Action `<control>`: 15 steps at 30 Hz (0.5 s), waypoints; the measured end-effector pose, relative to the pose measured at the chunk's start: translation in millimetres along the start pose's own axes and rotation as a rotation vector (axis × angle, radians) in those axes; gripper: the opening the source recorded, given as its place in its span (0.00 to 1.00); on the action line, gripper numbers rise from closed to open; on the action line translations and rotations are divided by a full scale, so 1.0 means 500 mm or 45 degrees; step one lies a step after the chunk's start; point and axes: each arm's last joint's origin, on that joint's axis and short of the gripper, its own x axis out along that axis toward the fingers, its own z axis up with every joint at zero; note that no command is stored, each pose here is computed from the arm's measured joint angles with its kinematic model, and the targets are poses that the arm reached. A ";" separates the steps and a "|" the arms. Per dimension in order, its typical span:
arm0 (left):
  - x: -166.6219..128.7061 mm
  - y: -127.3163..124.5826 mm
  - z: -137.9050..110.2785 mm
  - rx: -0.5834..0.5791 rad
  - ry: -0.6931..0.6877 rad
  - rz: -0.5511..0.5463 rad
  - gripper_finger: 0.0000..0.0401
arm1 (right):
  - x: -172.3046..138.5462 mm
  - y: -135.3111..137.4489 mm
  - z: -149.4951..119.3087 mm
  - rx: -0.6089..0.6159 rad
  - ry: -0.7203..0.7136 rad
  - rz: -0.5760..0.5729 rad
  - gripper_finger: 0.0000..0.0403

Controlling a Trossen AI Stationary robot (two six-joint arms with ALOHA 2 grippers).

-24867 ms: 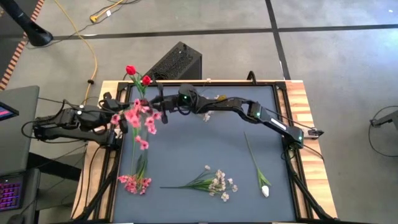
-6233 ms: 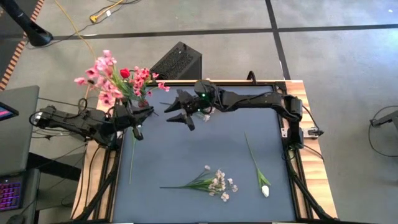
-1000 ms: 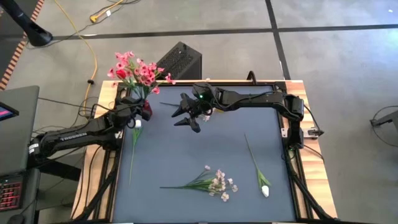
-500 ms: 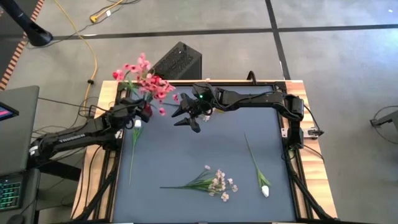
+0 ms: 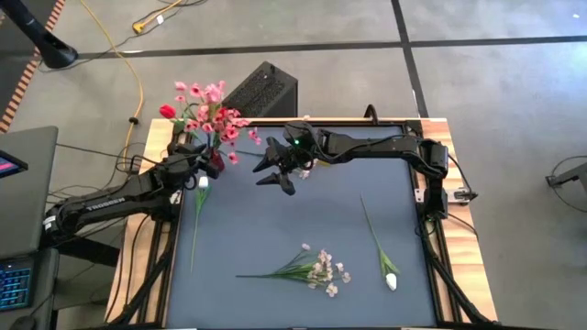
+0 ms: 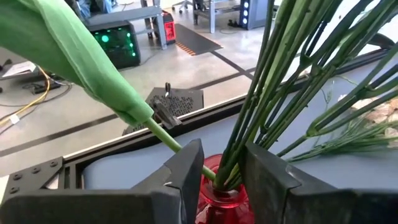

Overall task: Sort flowers into vase by color
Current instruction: Put the pink flowers into the red vase

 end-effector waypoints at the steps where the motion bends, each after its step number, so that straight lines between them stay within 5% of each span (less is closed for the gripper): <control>1: 0.000 0.000 0.000 0.003 0.000 0.000 0.26 | 0.000 0.000 0.001 -0.002 -0.004 -0.001 0.56; 15: -0.006 0.000 0.020 0.053 -0.017 -0.010 0.26 | 0.005 -0.007 0.006 -0.050 -0.071 -0.025 0.56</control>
